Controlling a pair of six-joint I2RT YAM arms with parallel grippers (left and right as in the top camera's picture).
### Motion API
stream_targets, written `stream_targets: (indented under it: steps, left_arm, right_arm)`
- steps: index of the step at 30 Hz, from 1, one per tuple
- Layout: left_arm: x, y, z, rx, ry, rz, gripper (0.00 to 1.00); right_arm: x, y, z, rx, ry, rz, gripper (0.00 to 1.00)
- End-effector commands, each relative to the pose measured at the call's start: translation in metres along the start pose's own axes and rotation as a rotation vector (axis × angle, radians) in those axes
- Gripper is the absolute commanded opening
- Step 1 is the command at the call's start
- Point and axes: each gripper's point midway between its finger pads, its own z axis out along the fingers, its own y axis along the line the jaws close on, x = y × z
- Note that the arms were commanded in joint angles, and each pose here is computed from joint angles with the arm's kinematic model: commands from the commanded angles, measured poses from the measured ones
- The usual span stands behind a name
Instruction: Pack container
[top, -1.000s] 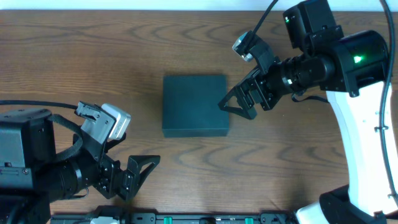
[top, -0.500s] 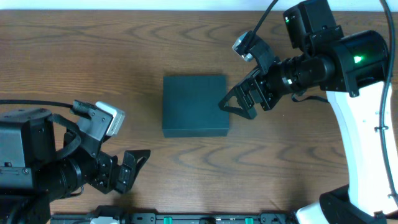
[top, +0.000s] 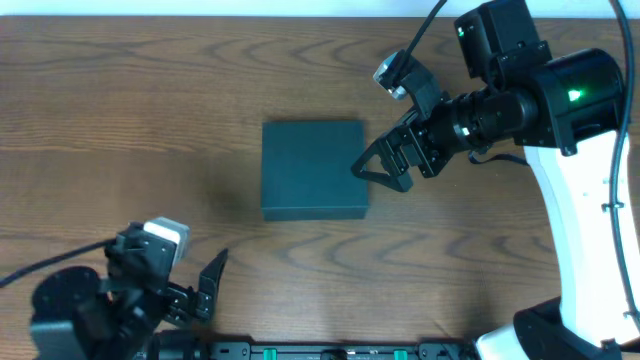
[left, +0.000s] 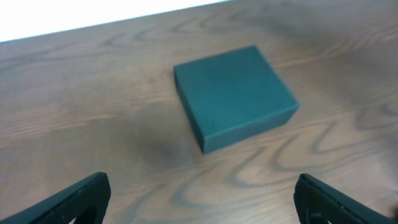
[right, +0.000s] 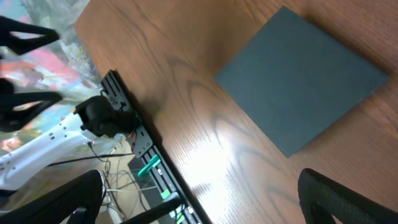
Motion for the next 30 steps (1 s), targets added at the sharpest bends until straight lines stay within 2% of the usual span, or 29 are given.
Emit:
stream_targets:
  steps: [1,4,9,14,19,22,30]
  left_arm:
    - [0.023,0.011,0.018,-0.042,0.02,-0.039,0.95]
    - [0.041,0.022,0.043,-0.052,0.034,-0.089,0.95]
    - [0.058,0.027,0.084,0.024,-0.008,-0.136,0.95]
    - [0.068,0.032,0.103,0.046,-0.03,-0.231,0.95]
    - [0.094,0.056,0.115,-0.087,0.013,-0.369,0.95]
    - [0.103,0.072,0.116,-0.185,-0.016,-0.429,0.95]
    - [0.131,0.094,0.117,-0.343,-0.097,-0.464,0.95]
  right_arm:
    - [0.001,0.003,0.001,-0.009,0.005,0.005,0.99]
    - [0.001,0.003,0.001,-0.009,0.005,0.006,0.99]
    - [0.001,0.003,0.001,-0.009,0.005,0.005,0.99]
    - [0.001,0.003,0.001,-0.009,0.005,0.005,0.99]
    - [0.001,0.003,0.001,-0.009,0.005,0.005,0.99]
    - [0.001,0.003,0.001,-0.009,0.005,0.006,0.99]
    - [0.001,0.003,0.001,-0.009,0.005,0.005,0.99]
